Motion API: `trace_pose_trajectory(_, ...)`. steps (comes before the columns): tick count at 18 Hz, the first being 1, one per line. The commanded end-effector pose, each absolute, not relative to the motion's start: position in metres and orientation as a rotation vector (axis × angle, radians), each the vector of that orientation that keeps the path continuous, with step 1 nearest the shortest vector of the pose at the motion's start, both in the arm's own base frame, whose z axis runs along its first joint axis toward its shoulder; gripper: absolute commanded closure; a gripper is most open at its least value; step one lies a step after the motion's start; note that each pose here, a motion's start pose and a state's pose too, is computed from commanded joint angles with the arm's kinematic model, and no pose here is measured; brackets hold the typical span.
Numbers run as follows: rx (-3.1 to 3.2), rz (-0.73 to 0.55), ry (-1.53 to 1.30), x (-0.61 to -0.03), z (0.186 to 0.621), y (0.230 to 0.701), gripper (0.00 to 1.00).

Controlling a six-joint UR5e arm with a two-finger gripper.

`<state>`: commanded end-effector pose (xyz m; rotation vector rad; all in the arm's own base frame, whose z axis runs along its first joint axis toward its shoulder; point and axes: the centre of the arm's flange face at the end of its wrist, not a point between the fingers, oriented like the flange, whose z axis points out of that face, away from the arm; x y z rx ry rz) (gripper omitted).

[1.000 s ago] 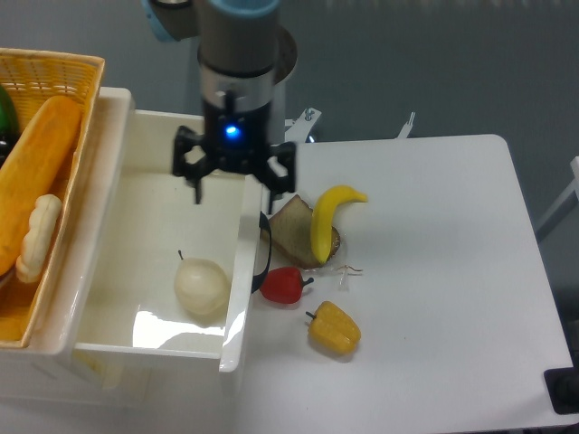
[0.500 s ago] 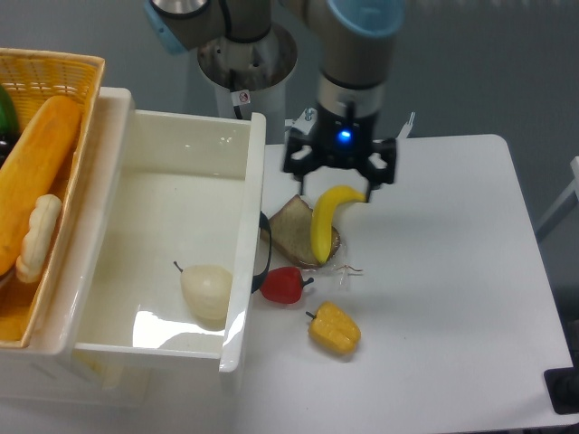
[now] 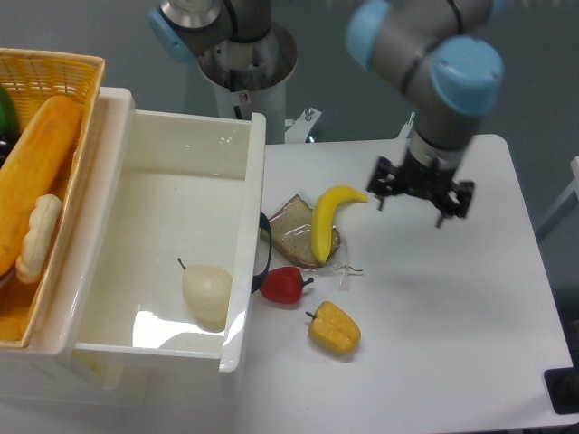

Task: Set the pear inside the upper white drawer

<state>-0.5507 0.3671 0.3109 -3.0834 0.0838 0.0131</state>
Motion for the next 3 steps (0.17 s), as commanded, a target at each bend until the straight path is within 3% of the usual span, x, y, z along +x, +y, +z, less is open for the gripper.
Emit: trace_pose_trajectory(3, -3.082, 0.017, 0.089, -0.5579, 0.2957, 0.3721, 0.0)
